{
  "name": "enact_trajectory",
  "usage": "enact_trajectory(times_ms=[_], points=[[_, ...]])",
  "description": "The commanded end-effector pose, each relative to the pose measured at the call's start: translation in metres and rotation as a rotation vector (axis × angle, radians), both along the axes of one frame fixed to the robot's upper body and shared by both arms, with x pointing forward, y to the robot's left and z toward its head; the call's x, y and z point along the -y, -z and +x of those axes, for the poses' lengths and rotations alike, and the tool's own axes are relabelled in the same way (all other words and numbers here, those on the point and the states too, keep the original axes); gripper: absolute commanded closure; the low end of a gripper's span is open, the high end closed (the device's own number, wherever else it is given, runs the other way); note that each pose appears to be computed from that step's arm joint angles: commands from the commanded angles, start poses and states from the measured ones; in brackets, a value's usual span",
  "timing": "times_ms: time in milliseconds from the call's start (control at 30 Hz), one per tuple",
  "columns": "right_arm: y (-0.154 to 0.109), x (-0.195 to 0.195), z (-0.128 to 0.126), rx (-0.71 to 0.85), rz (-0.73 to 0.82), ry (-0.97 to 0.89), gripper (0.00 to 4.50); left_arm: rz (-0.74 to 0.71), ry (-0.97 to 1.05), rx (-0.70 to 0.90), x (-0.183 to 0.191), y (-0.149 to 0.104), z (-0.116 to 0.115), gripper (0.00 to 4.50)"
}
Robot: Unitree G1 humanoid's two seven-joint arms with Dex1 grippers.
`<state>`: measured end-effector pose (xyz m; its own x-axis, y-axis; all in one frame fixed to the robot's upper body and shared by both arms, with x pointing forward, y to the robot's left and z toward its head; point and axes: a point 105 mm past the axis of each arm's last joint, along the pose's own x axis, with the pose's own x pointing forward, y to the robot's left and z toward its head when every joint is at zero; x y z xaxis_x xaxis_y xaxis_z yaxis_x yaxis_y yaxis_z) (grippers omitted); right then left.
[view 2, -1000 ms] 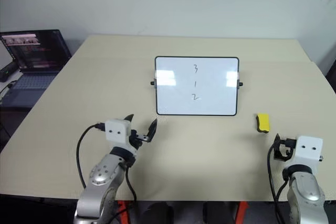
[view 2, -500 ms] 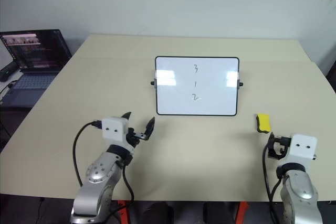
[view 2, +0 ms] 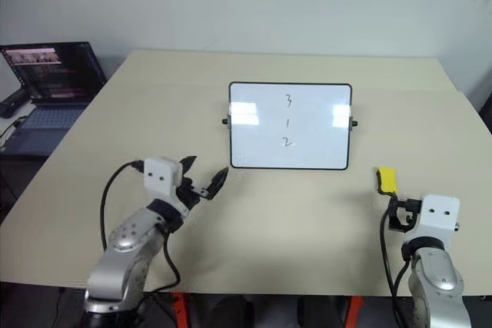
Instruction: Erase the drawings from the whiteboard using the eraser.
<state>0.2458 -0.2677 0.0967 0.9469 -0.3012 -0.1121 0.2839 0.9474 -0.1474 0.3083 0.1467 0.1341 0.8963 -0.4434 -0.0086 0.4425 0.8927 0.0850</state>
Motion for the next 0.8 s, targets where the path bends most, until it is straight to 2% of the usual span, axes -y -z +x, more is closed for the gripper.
enact_trajectory(times_ms=[33,333,567,800], points=[[-0.014,-0.004,0.002,0.042,-0.022,-0.021,0.04,-0.007,0.124,0.042,0.011,-0.036,-0.003,0.00],[-0.015,-0.013,0.014,0.029,-0.003,-0.058,0.04,0.096,0.168,-0.026,0.011,-0.051,0.010,0.00],[-0.018,-0.019,0.024,0.030,0.005,-0.077,0.04,0.146,0.197,-0.084,0.009,-0.043,0.002,0.00],[-0.019,-0.020,0.030,0.039,0.006,-0.084,0.04,0.176,0.187,-0.076,0.005,-0.040,0.002,0.00]])
